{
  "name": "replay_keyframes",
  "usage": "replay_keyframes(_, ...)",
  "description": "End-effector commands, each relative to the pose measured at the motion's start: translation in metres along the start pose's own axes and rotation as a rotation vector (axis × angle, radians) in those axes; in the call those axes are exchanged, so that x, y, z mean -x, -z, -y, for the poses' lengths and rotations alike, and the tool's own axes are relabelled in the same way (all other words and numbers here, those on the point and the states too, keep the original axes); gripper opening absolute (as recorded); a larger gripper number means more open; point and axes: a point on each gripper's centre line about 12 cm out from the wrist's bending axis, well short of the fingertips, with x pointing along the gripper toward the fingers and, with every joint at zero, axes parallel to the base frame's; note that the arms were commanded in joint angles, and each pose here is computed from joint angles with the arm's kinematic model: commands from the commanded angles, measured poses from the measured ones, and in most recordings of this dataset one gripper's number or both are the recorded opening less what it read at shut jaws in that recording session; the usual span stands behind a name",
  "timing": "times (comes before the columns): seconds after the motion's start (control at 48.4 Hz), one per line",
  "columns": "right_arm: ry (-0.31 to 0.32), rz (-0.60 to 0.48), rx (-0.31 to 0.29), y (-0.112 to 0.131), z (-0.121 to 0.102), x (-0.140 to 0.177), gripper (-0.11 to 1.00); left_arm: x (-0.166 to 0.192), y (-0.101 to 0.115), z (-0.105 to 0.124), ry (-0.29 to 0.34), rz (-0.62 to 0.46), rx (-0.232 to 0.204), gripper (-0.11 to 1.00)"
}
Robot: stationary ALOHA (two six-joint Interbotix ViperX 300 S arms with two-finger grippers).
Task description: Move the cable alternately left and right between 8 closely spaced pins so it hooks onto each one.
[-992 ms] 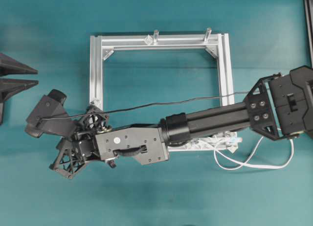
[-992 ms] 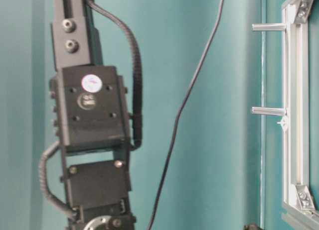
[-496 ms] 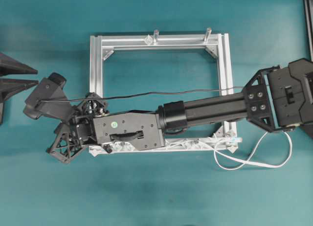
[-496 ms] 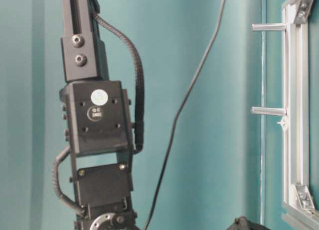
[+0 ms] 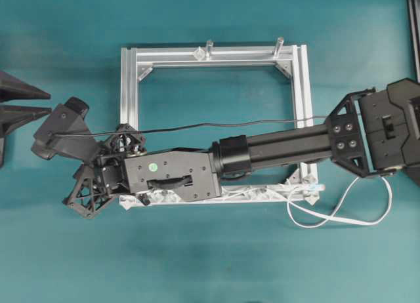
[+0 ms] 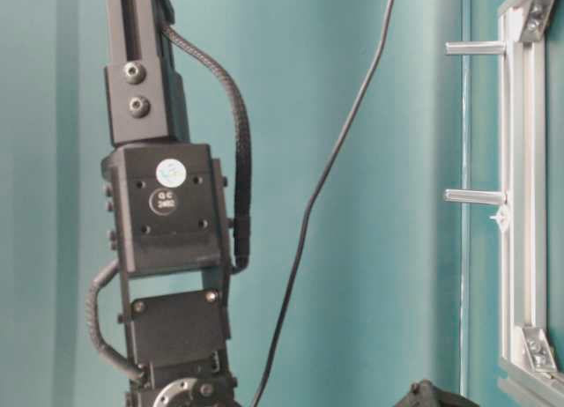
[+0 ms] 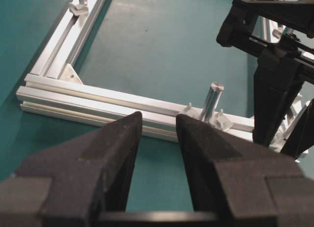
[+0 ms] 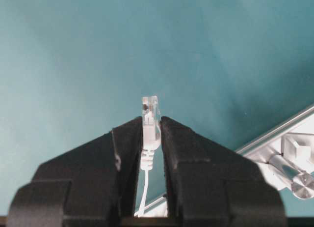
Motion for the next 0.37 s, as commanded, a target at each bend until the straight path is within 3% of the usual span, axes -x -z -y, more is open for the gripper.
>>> replay_keyframes(0.0,-0.045,0.045,-0.005,-0.017,-0.013,0.025,0.15,0.0,-0.004,0.0,-0.003,0.013,0.004,0.38)
replay_keyframes(0.351,-0.002,0.064,0.017,-0.026,-0.012,0.034,0.15,0.0,-0.004,0.0,-0.003,0.013,0.004,0.38)
